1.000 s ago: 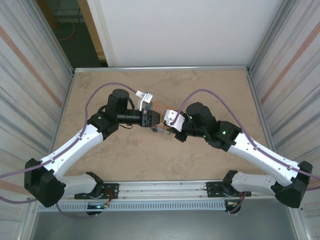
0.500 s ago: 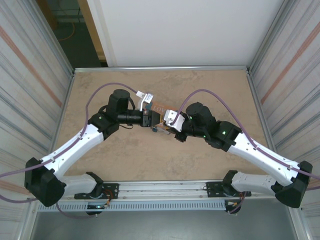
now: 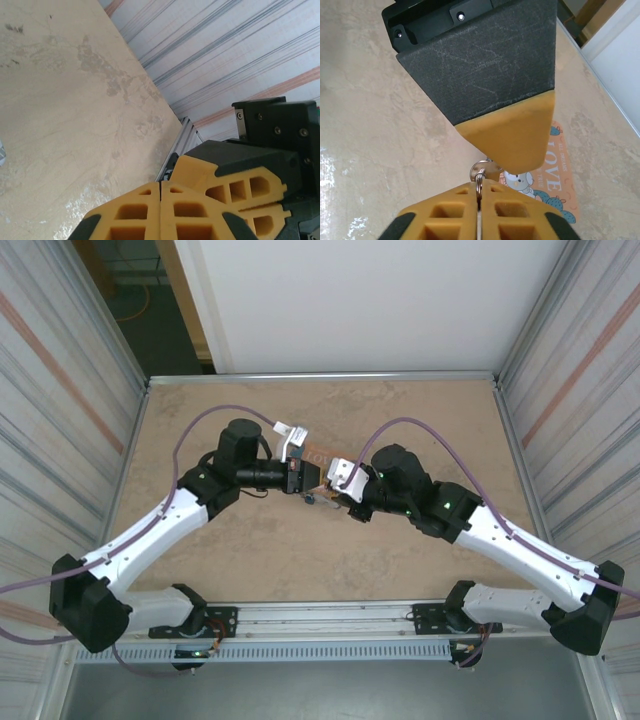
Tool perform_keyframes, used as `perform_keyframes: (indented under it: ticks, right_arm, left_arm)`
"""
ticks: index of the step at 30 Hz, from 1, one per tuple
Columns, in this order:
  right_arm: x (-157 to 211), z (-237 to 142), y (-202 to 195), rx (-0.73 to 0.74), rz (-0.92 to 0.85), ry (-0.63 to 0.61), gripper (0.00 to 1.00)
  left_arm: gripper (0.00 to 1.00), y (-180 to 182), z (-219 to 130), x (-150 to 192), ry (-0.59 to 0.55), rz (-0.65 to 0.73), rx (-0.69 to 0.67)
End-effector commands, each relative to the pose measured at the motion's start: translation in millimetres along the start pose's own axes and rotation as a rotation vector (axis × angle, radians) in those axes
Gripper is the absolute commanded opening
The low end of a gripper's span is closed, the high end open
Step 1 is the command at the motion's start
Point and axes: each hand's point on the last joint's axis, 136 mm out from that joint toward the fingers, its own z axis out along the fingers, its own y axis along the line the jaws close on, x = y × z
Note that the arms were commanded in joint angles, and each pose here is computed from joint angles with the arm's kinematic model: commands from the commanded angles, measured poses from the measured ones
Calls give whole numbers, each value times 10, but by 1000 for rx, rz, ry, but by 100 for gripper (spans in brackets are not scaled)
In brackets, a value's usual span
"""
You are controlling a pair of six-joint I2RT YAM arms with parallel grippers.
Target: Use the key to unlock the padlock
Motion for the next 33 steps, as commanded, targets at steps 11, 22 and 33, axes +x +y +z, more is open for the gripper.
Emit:
perform_keyframes:
  ticks: [11,22,33]
  right_arm:
    - [-297,-592,-379,-110,506,-538,49]
    - [-618,-615,-410,-339,741,-680,55]
    - [-866,-303,-274,-446,758,-651,51]
  left_arm:
    - [0,-272,-461,-449,-300,249,24]
    - [0,-525,-568,-500,-351,343,141]
    - [0,-540,-565,-490,-349,337,155]
